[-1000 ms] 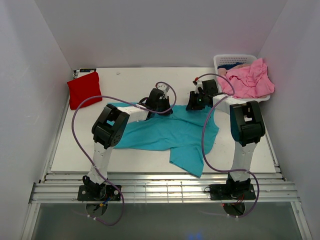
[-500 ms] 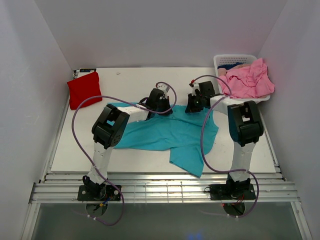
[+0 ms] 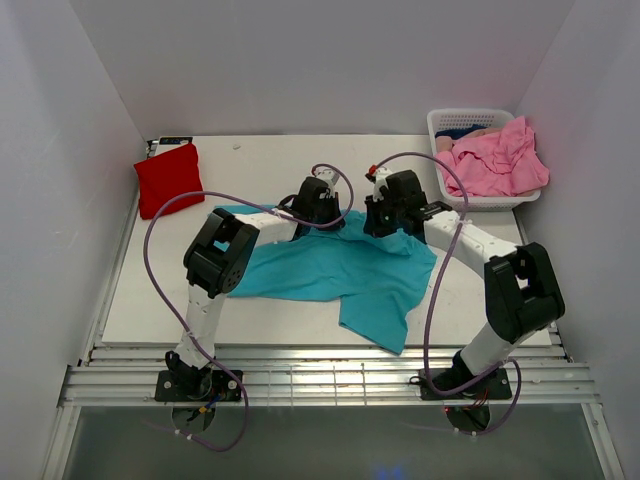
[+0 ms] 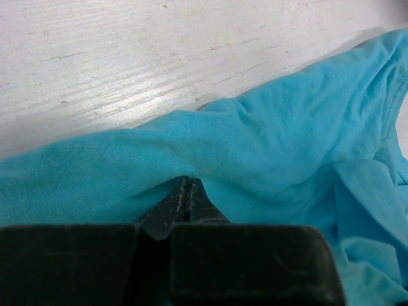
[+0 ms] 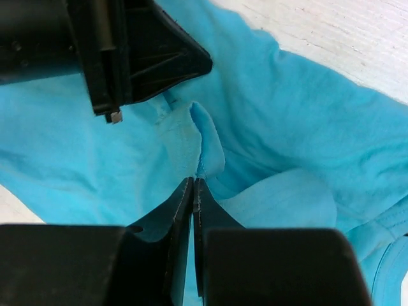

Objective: Fold and stack the t-shirts
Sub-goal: Fold the flattened tshirt in 1/3 of the way

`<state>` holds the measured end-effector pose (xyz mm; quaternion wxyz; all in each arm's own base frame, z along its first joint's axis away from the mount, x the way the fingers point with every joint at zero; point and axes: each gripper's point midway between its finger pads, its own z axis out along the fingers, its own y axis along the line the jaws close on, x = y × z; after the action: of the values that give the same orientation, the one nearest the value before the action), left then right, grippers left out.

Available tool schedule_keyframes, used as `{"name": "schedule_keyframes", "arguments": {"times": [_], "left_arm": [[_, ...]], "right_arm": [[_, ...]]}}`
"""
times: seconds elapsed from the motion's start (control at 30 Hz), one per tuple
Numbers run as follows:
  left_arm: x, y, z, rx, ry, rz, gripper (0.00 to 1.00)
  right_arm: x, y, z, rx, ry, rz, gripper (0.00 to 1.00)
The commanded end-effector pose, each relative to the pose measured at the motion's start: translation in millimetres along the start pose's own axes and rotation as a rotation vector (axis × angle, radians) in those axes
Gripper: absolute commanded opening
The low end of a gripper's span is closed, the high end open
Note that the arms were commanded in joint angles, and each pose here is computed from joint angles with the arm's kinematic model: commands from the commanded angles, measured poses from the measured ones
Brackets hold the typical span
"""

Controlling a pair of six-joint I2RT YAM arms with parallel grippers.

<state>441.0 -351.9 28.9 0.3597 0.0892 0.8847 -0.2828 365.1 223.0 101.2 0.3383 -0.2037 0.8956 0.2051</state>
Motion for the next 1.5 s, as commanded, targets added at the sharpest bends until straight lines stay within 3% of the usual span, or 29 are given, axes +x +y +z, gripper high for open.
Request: {"name": "schedule_keyframes", "arguments": {"times": [0.0, 0.4, 0.53, 0.7, 0.8, 0.93, 1.2, 1.47], "left_arm": [[-21, -9, -11, -0.007, -0.034, 0.025, 0.00], [-23, -9, -13, -0.011, -0.039, 0.031, 0.00], [-21, -8, -12, -0.011, -0.036, 0.032, 0.00], [-21, -8, -11, -0.012, -0.034, 0.032, 0.00], [-24, -8, -12, -0.015, -0.041, 0.034, 0.00], [-25, -6, -14, -0.029, -0.041, 0.041, 0.00], [-25, -1, -19, -0.058, -0.044, 0.047, 0.00], [-29, 1, -22, -0.076, -0.060, 0.057, 0.00]], "right_arm": [[31, -1, -9, 0.053, 0.065, 0.006, 0.08], [118, 35, -25, 0.015, 0.250, 0.079, 0.09], [104, 48, -38, -0.017, 0.196, 0.054, 0.16], [45, 34, -53, 0.106, 0.023, 0.021, 0.34], [30, 16, -51, 0.213, -0.011, 0.012, 0.38], [18, -8, -36, 0.328, -0.018, 0.014, 0.37], [21, -34, 21, 0.351, 0.030, -0.017, 0.28], [36, -40, -14, 0.423, 0.091, 0.007, 0.18]]}}
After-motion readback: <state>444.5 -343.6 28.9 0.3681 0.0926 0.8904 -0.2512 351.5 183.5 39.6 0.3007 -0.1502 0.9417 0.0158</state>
